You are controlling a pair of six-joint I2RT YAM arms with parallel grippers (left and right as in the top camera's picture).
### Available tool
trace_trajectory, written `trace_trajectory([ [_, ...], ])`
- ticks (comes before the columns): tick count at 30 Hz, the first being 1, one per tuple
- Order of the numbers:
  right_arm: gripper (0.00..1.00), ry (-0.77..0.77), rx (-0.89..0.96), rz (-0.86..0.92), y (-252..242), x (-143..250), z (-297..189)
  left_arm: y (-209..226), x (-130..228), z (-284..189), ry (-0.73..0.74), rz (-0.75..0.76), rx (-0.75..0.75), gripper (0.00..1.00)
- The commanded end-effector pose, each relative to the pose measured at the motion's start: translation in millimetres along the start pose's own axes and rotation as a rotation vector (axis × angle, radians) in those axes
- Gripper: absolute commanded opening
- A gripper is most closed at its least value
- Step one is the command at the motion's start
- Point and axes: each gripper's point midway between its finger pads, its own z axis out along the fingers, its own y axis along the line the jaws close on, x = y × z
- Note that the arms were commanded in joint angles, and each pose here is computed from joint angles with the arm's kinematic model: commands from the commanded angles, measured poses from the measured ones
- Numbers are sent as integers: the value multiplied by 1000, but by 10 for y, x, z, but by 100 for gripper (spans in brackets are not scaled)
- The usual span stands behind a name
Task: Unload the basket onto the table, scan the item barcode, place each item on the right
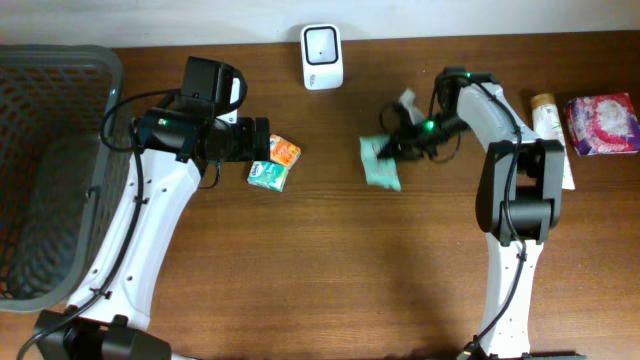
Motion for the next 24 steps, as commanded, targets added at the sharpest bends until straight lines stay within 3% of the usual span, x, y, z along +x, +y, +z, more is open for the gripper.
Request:
trace_trajectory([
  [1, 4, -261, -154, 70, 606, -878, -361, 5, -9, -14, -5, 5, -3, 99],
  [3, 4, -459, -224, 25, 945, -1464, -504, 5, -9, -14, -5, 5, -3, 99],
  [5, 4, -716, -182, -23, 1292, -1971, -543, 5, -9, -14, -5, 5, -3, 99],
  [9, 4, -951, -60, -51, 1628, -2237, -341, 5, -9, -14, -5, 5, -3, 99],
  [13, 4, -1100, 137, 20, 1341, -2349, -218, 5, -9, -14, -5, 5, -3, 99],
  [21, 4, -1162, 159, 24, 1165, -2445, -118, 5, -9, -14, -5, 5, -3, 99],
  [24, 4, -1110, 116, 9, 1174, -2432, -127, 5, -8, -12, -4, 5, -3, 99],
])
